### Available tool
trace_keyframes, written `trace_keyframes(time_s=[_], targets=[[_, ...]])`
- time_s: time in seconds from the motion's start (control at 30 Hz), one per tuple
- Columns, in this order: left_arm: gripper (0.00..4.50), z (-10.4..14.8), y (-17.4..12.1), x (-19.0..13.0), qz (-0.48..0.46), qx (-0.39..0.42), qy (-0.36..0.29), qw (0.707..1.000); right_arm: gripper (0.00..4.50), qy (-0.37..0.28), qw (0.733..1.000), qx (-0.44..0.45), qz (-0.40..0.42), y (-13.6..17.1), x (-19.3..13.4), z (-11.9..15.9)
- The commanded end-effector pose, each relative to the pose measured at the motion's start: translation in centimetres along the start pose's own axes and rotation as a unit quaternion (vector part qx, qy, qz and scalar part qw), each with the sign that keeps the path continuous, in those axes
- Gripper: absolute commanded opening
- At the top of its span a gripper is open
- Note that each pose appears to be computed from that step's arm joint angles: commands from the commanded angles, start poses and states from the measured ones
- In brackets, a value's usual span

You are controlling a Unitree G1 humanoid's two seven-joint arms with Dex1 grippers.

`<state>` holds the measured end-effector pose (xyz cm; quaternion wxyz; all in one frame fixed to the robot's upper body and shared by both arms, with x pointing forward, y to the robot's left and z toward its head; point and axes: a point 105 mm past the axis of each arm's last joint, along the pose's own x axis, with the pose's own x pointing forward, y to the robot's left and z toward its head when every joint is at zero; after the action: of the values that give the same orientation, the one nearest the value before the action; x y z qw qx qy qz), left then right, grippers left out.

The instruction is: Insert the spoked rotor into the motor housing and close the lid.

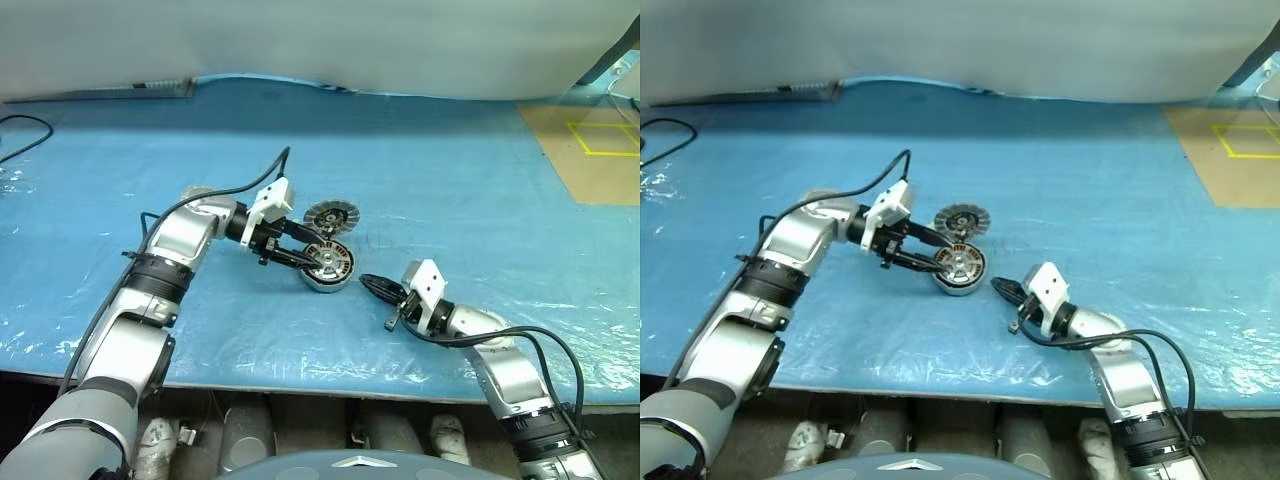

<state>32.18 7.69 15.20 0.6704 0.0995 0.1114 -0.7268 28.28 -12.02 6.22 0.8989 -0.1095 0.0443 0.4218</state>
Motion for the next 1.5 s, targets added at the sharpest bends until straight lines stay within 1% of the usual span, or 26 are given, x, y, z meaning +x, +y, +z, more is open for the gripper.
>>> trace_keyframes(time_s=[0.03, 0.13, 0.27, 0.3, 0.4, 0.47, 0.57, 0.7, 0.87, 0.93, 1.2, 1.3, 1.5], targets=[[1.05, 0.6, -0.2, -1.5, 0.033, -0.006, -0.027, 0.999, 0.0, -0.033, 0.999, -0.008, -0.01, -0.7, -0.1, 1.9], [0.02, -0.5, -0.8, -1.6, 0.056, -0.018, -0.037, 0.998, 0.0, -0.046, 0.999, -0.013, -0.004, -0.6, 0.6, 2.9], [0.02, -1.9, -1.6, -1.4, 0.085, -0.008, -0.057, 0.995, 0.0, -0.056, 0.998, -0.006, -0.001, -0.4, 1.6, 3.8], [0.02, -2.0, -1.7, -1.5, 0.098, -0.008, -0.073, 0.992, 0.0, -0.062, 0.998, -0.002, 0.001, -0.3, 2.0, 4.3], [0.02, -2.7, -1.6, -1.8, 0.144, -0.008, -0.107, 0.984, 0.0, -0.074, 0.997, 0.003, 0.021, 0.6, 3.0, 5.4], [0.02, -3.4, -1.6, -2.1, 0.175, -0.015, -0.114, 0.978, 0.0, -0.08, 0.996, 0.005, 0.037, 1.4, 3.7, 6.0], [0.02, -4.0, -0.8, -3.0, 0.242, -0.041, -0.141, 0.959, 0.0, -0.089, 0.994, 0.01, 0.056, 2.3, 5.0, 6.6], [0.02, -4.6, -1.5, -3.5, 0.279, -0.045, -0.159, 0.946, 0.0, -0.085, 0.994, 0.012, 0.069, 2.9, 6.5, 6.7], [0.02, -5.0, -2.7, -3.0, 0.307, -0.045, -0.17, 0.935, 0.0, -0.053, 0.996, 0.012, 0.072, 3.2, 8.0, 5.6], [0.02, -4.9, -2.8, -2.5, 0.316, -0.042, -0.174, 0.932, 0.0, -0.037, 0.998, 0.0, 0.056, 2.6, 8.2, 4.9], [0.02, -4.8, -3.6, -1.3, 0.319, -0.046, -0.176, 0.93, 0.0, 0.012, 0.998, 0.0, 0.064, 2.7, 7.8, 3.3], [0.02, -5.3, -3.5, -1.0, 0.324, -0.029, -0.157, 0.932, 0.0, 0.049, 0.997, 0.003, 0.065, 2.7, 7.8, 2.4], [0.02, -5.4, -3.2, -1.0, 0.33, -0.028, -0.156, 0.93, 0.0, 0.08, 0.993, -0.003, 0.085, 3.0, 7.0, 1.4]])
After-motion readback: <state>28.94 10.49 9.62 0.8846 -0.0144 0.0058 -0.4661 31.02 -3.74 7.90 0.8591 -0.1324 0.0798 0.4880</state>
